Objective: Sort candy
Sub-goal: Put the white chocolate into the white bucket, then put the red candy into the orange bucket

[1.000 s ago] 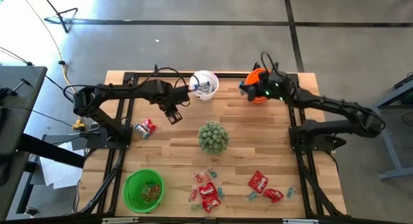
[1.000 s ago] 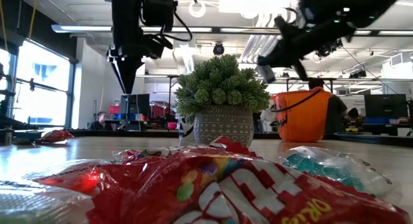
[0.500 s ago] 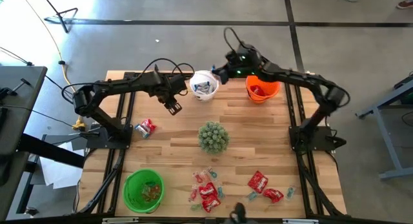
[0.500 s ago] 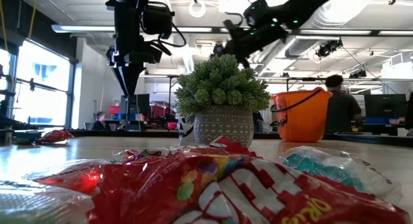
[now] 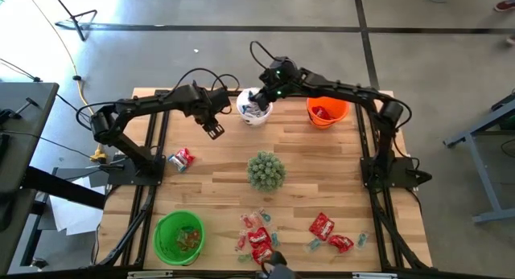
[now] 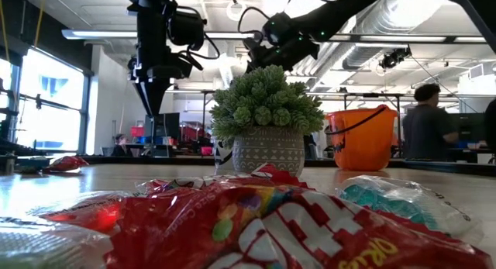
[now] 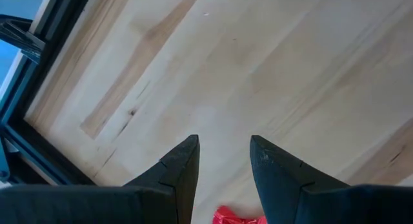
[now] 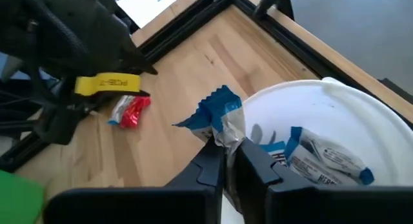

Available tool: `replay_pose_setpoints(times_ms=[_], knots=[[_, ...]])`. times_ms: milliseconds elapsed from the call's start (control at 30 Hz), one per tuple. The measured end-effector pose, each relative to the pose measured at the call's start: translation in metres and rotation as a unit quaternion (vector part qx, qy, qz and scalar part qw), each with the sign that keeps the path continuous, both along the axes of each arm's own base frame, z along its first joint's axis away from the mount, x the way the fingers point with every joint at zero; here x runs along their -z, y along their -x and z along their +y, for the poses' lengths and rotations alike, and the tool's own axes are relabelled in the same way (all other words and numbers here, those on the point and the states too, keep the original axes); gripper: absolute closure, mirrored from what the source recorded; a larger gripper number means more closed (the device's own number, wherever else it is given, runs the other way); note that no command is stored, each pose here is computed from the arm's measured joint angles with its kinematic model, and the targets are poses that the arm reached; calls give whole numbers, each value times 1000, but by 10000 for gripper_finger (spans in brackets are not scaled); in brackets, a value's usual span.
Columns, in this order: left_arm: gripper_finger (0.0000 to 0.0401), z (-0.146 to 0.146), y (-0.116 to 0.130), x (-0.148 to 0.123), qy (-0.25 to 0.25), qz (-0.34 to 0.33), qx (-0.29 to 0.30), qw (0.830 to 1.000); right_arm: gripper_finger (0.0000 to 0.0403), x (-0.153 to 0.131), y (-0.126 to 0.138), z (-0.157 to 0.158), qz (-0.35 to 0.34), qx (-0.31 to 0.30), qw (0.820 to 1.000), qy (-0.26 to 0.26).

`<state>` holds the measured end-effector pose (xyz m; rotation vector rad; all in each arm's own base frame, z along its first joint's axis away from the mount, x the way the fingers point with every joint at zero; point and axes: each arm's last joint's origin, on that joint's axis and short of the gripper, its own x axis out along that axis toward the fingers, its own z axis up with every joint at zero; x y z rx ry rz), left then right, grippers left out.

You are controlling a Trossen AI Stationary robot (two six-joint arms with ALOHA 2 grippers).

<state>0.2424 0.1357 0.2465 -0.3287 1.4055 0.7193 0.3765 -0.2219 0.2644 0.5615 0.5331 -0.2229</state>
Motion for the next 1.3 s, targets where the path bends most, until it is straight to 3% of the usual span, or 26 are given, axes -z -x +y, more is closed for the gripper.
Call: replay_pose_setpoints(times_ms=[367,533,800,900,1067,1300], knots=[[277,1,1,0,0,2,2,1000,245,2,-1,-2,4,-4,1000,-1],[277,1,1,0,0,1,2,1000,204,-2,2,1,3,-12,1000,-22],[277,1,1,0,0,2,2,1000,188,-17,18,11,30,-16,998,-47],[277,1,1,0,0,2,3,1000,187,-24,32,20,74,-17,995,-64],[277,1,1,0,0,2,4,1000,187,-38,55,45,159,-24,986,-51],[277,1,1,0,0,4,11,1000,187,-62,94,92,270,-43,958,-83]])
